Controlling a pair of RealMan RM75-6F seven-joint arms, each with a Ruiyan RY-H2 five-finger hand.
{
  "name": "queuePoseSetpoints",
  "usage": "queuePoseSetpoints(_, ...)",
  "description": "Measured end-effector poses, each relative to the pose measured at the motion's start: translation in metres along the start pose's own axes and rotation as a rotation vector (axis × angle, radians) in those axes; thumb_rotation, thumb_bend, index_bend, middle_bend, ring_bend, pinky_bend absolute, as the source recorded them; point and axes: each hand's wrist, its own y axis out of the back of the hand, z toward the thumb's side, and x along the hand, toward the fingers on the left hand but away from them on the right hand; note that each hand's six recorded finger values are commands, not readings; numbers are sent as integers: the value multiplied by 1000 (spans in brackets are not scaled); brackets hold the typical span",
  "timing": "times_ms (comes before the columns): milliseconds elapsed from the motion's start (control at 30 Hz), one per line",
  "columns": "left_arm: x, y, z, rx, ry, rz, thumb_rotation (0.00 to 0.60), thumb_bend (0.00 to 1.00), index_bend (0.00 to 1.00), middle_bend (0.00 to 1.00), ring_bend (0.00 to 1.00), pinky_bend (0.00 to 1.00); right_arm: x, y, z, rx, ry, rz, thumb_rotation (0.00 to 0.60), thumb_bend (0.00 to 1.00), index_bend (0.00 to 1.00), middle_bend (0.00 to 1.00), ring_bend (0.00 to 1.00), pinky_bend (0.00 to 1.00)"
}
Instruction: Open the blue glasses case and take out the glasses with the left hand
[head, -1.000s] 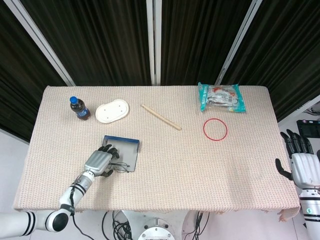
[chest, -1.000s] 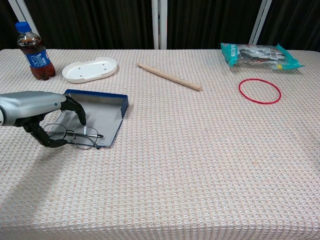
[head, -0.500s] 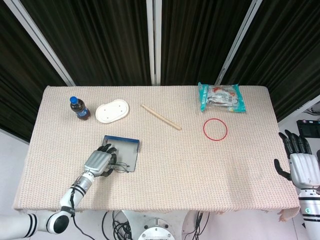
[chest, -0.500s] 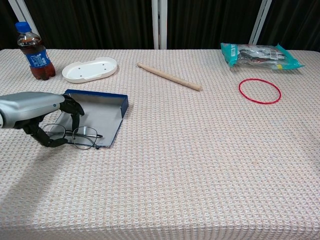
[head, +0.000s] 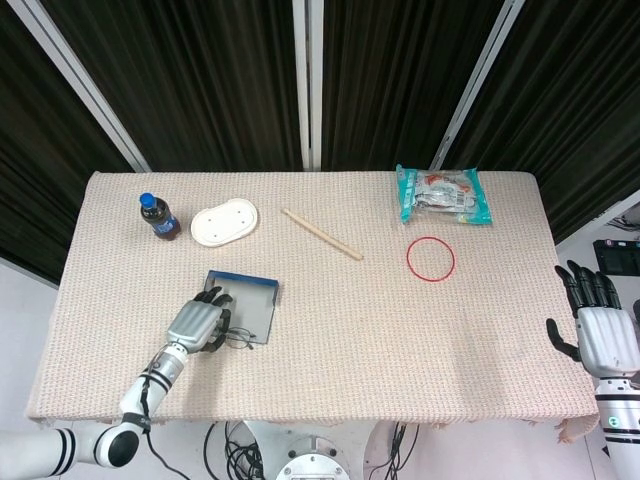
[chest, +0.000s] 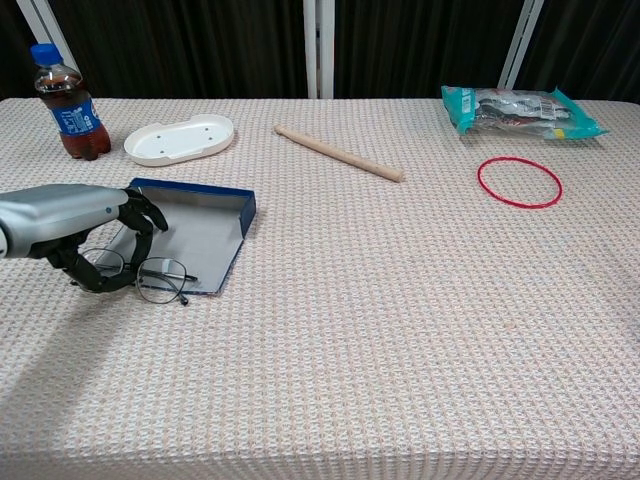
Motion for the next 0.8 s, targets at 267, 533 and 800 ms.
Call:
queuePoseSetpoints(267,1,0,-4,-21,13,3,600,406,644,185,13,148,0,0,1,3,0,2,600,379,0,16,0,0)
queuePoseSetpoints(533,-1,4,-4,-46,16,17,600,450,688,206,13,151,0,0,2,4,2,1,600,378,0,16,0,0)
queuePoseSetpoints(800,-5,12,-2,-69,7,45,600,463,721,234,25,156,-1,0,3,4,4,4,600,378,0,16,0,0)
